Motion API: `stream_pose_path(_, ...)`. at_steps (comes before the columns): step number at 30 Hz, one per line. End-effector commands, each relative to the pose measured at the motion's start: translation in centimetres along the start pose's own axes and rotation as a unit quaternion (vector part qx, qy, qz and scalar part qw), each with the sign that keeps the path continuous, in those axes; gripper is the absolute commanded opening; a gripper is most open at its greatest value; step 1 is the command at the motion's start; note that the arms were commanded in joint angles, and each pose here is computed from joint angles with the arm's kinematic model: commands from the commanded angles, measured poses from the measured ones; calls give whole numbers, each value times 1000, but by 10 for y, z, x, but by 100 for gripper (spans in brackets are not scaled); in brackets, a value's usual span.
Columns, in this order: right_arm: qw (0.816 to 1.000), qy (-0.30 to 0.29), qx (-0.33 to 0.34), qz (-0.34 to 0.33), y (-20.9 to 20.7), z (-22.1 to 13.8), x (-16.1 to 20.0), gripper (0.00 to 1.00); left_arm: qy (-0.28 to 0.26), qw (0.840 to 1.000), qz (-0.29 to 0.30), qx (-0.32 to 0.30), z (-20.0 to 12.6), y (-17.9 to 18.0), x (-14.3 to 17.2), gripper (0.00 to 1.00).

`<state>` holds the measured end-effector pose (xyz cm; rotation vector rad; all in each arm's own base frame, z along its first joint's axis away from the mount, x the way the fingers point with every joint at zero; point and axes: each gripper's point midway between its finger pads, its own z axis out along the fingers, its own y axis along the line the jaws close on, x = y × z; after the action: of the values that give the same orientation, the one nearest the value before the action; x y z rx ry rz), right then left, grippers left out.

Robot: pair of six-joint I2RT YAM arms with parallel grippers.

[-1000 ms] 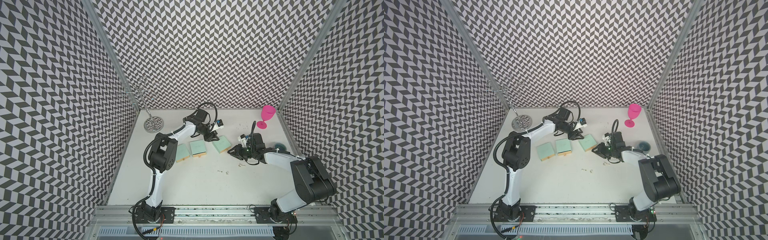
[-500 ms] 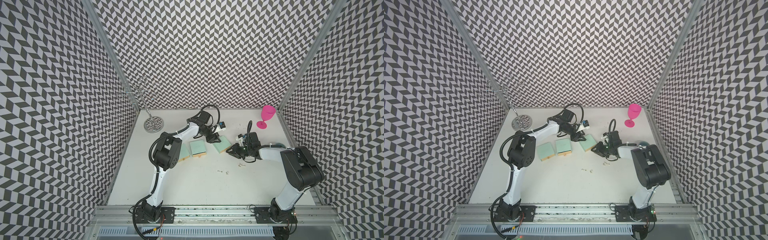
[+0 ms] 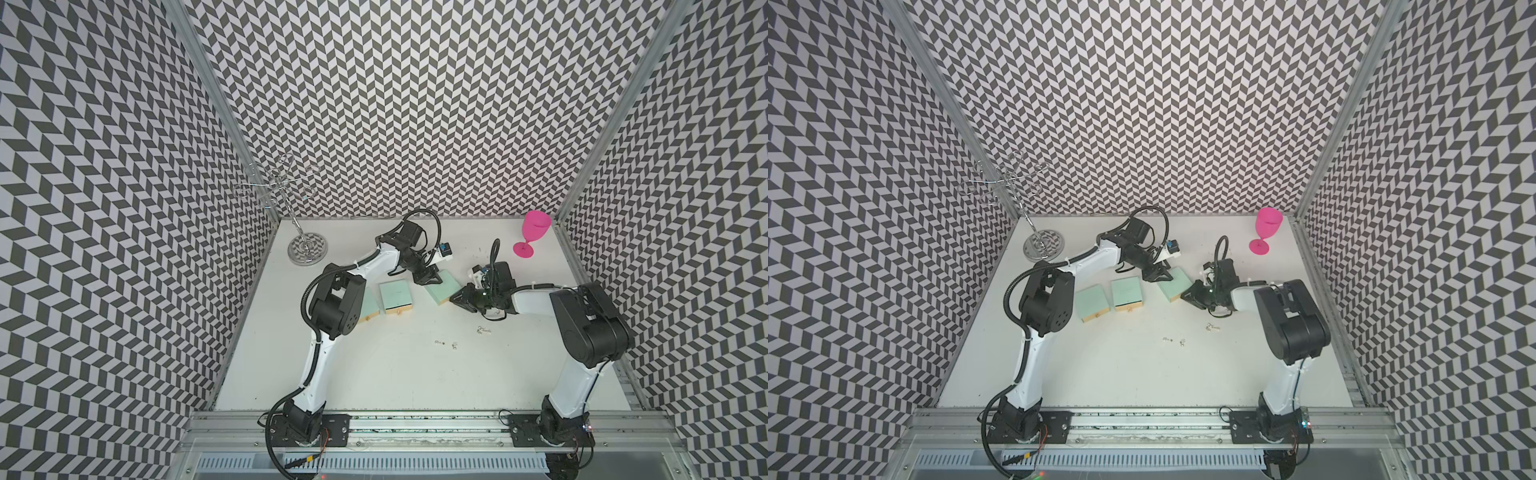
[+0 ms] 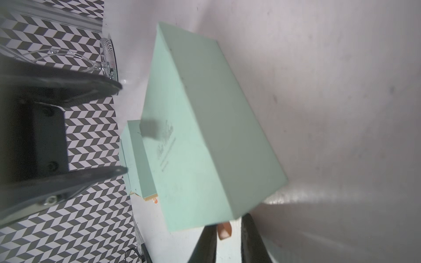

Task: Place the earrings into the drawer-style jewelry box
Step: Open the drawer in the jewelry box.

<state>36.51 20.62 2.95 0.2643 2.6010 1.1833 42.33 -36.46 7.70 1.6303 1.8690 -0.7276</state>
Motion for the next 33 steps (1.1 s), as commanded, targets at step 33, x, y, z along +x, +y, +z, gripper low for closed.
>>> stream_pose_path(33,997,3,39,-71,-3,-11,0,0,66,998,-7,7,35,7,51,39)
